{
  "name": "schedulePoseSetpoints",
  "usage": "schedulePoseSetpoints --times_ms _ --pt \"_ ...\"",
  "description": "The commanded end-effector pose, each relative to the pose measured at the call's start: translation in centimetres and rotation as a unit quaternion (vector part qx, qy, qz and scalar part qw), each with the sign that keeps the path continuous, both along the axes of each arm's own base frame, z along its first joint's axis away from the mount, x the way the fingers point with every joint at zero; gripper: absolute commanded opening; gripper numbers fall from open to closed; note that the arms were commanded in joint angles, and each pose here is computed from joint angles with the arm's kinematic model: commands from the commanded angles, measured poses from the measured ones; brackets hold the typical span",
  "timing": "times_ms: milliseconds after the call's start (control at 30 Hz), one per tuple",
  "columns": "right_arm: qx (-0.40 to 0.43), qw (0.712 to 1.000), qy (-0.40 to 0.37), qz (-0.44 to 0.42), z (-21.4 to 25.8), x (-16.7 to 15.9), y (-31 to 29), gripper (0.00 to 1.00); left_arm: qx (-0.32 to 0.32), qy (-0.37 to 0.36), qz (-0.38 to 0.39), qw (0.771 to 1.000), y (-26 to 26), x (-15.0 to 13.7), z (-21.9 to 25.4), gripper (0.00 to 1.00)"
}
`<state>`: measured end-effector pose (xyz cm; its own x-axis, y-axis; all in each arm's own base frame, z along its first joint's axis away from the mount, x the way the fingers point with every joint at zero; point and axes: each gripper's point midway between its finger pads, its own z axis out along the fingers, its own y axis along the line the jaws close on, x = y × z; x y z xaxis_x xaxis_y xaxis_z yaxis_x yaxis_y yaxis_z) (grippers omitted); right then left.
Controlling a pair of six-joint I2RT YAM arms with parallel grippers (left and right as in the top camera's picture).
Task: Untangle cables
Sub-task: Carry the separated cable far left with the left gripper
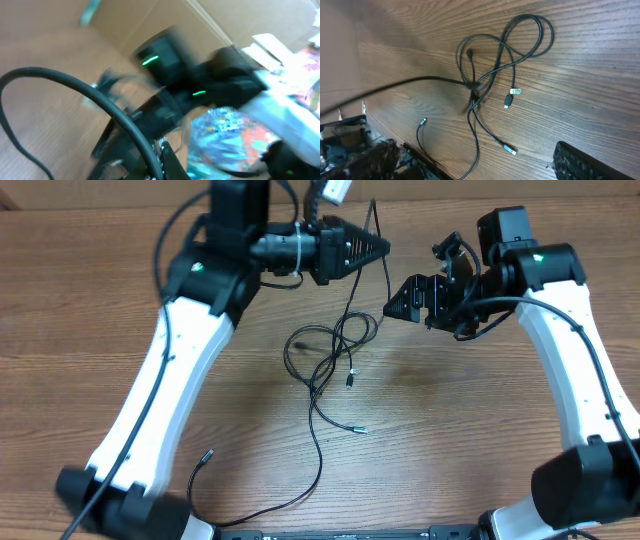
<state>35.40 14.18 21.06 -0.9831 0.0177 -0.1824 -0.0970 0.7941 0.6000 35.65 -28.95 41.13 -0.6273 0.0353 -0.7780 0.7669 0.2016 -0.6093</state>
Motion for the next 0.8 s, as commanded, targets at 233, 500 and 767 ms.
schedulePoseSetpoints --times_ms 233,500,767 --pt "0.003 0.999 0.008 0.031 -0.8 -0.7 0.3 1.00 -0.040 -0.218 0.171 0.960 9.2 -3.4 13.8 0.04" --pt "-0.002 1.000 0.009 0.030 -0.9 -0.7 0.2 1.00 0.054 -0.240 0.394 0.886 18.2 -1.6 13.8 0.04" --pt "-0.061 0.998 -0.006 0.015 -1.9 0.2 -1.5 1.00 0.208 -0.105 0.578 0.782 26.6 2.1 5.9 0.04"
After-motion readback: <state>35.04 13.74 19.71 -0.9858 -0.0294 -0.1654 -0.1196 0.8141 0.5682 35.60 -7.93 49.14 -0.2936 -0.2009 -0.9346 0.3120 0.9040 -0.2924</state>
